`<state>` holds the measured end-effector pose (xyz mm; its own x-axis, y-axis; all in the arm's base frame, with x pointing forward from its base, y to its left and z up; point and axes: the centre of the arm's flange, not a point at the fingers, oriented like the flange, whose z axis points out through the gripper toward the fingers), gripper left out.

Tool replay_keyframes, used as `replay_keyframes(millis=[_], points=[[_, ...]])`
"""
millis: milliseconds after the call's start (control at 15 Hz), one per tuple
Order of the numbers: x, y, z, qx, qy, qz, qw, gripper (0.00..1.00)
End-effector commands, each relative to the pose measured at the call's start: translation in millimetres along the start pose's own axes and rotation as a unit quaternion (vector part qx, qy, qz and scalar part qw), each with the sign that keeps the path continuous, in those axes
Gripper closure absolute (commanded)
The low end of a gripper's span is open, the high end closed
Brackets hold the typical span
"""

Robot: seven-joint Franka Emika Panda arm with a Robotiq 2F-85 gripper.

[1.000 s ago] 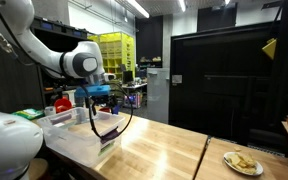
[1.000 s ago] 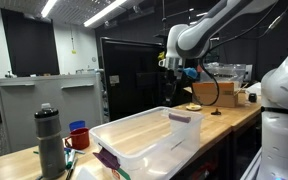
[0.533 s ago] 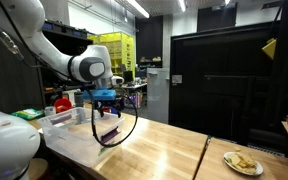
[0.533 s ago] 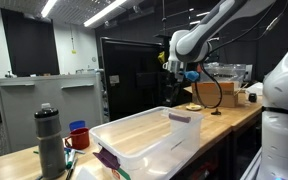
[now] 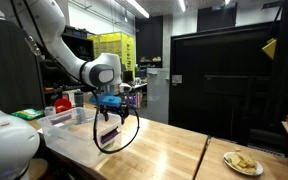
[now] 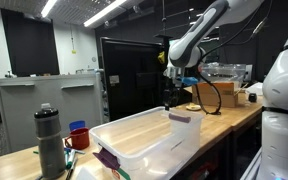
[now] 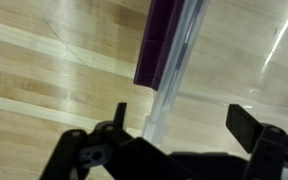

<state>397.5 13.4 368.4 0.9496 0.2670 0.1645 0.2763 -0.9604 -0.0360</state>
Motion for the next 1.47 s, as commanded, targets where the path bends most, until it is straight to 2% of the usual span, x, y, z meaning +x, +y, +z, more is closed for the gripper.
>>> replay_keyframes(millis=[0,67,133,200,333,467,600,867,933,1000,1400], points=[[15.5,11.2,11.5,0.012,-0.016,0.015,0.9997,0.0],[17.2,13.3,14.6,0.015,-0.019,0.017,0.9996,0.0],[18.6,14.8,16.7,0.016,-0.022,0.019,0.9994,0.06],[19.6,16.0,18.2,0.018,-0.025,0.021,0.9993,0.27],[21.7,18.0,20.5,0.018,-0.028,0.021,0.9992,0.32],[23.4,20.1,21.1,0.019,-0.024,0.025,0.9992,0.44],[28.4,23.4,18.9,0.037,-0.003,0.078,0.9963,0.61],[38.3,29.3,12.4,0.072,0.064,0.178,0.9793,0.93],[39.8,30.5,11.9,0.078,0.077,0.2,0.9736,0.97],[40.4,32.0,11.4,0.082,0.086,0.219,0.9683,0.93],[43.6,39.7,7.9,0.082,0.124,0.281,0.9481,0.94]])
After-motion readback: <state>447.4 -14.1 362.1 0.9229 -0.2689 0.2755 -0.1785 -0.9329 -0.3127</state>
